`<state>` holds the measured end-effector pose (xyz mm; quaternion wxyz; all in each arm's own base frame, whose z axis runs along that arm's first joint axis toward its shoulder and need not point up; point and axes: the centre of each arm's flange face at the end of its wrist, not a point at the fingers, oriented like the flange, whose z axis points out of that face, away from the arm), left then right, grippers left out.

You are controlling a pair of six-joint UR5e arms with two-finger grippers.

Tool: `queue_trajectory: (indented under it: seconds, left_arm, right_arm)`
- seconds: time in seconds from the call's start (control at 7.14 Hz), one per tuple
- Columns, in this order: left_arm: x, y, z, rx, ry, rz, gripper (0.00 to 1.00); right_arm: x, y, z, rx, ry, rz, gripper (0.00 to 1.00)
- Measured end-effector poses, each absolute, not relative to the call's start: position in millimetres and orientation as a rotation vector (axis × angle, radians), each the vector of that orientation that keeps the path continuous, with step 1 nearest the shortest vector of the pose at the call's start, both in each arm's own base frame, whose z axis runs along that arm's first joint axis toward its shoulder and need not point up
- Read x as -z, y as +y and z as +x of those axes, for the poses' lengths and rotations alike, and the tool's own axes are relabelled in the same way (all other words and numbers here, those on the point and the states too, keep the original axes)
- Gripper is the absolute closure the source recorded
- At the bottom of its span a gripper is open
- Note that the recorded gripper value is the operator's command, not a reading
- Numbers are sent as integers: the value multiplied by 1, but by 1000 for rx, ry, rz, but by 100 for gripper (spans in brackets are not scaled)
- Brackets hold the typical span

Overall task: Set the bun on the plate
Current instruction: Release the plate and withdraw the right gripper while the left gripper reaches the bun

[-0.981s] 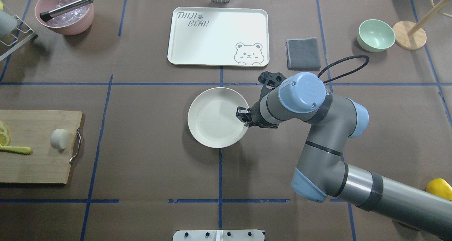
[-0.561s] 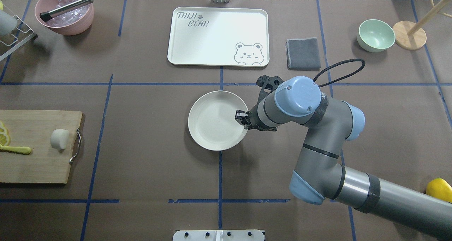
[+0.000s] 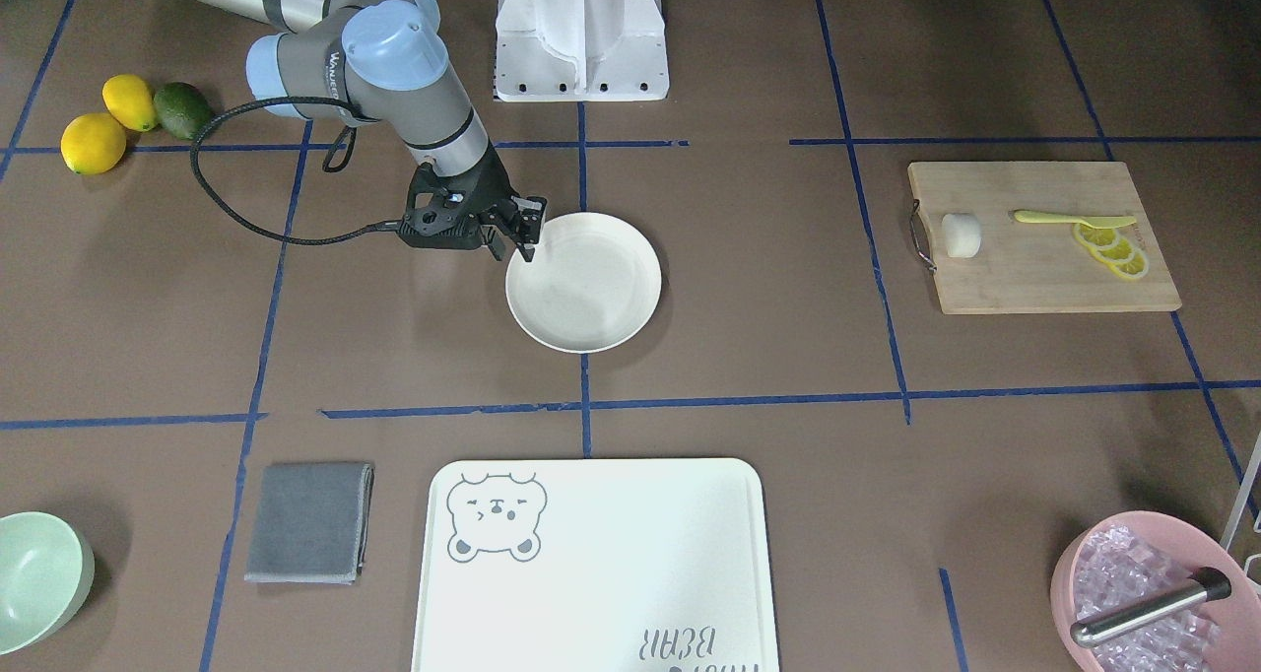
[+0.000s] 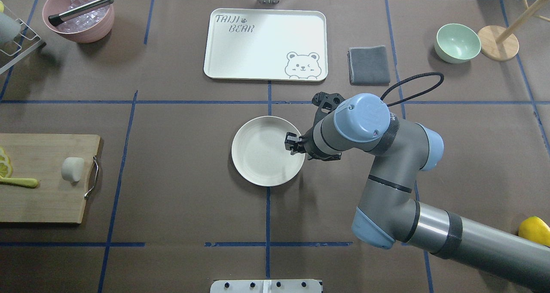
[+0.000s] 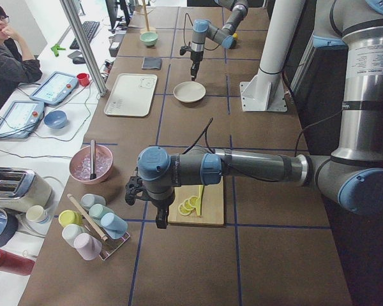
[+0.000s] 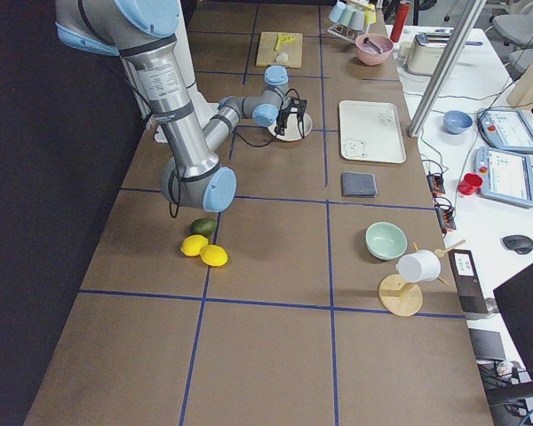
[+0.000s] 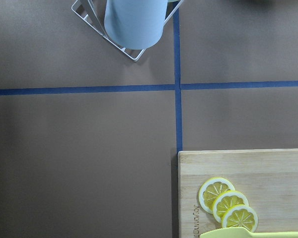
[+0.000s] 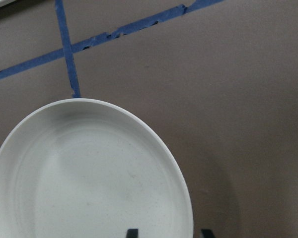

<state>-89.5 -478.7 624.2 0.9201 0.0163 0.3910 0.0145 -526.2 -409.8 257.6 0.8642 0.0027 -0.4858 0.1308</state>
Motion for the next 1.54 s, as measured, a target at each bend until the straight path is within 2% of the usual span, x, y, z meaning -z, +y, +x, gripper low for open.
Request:
queue_trajectory:
  seconds: [0.28,0.56,0.98,1.54]
  left_arm:
    - [-601,-487,-81,-37,804,91,0]
    - [-556,-497,-23,10,830,107,0]
    - [-474,-481,84,82,863,75,0]
    - [-486,-412,200,174,846,108,0]
  right_arm:
    - [-252,-424,-510,-294,-1028,23,0]
    - [-258,-447,-480,-306,-998,45,0]
    - [-266,-482,-418,-147,-845,131,0]
    - [-324,-529,-289,45,-790,144,0]
